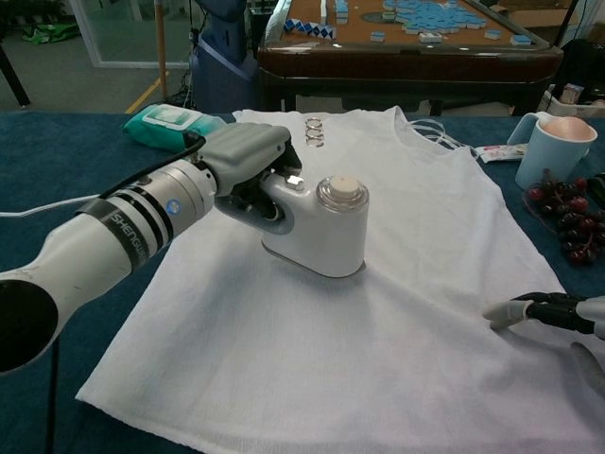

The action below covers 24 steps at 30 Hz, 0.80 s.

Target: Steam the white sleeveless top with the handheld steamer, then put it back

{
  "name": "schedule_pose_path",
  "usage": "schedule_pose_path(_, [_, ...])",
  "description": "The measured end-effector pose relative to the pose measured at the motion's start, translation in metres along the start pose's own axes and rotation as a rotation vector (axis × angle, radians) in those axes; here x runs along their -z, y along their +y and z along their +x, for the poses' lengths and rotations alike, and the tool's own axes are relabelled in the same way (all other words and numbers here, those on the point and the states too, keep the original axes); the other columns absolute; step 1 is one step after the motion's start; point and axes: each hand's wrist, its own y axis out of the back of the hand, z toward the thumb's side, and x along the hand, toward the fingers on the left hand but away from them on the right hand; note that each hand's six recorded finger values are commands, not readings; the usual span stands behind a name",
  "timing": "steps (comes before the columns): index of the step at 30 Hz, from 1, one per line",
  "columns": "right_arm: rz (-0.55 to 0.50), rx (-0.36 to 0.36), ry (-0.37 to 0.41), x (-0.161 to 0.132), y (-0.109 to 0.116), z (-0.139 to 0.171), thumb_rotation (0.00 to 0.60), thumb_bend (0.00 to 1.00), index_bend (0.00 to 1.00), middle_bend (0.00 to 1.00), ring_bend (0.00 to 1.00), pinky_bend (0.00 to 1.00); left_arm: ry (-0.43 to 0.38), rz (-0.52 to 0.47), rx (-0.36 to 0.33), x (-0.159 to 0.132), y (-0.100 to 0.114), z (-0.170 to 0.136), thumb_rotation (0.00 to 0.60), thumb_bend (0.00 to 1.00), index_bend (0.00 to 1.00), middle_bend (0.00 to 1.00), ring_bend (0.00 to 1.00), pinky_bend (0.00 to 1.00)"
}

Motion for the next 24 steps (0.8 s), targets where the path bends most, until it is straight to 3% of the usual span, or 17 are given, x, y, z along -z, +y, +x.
schedule_pose_path(11, [0.001, 0.001, -0.007, 0.000, 0.000, 0.002, 0.600, 0.90, 0.00, 0.14, 0.00, 0.02, -0.002, 0.055, 0.010, -0.003, -0.018, 0.000, 0.600, 0.25, 0.75, 0.72, 0.62, 0.73])
schedule_pose_path(24, [0.007, -0.008, -0.004, -0.003, -0.001, -0.001, 0.600, 0.90, 0.00, 0.14, 0.00, 0.02, -0.008, 0.080, 0.043, 0.026, -0.021, -0.021, 0.600, 0.25, 0.75, 0.72, 0.62, 0.73])
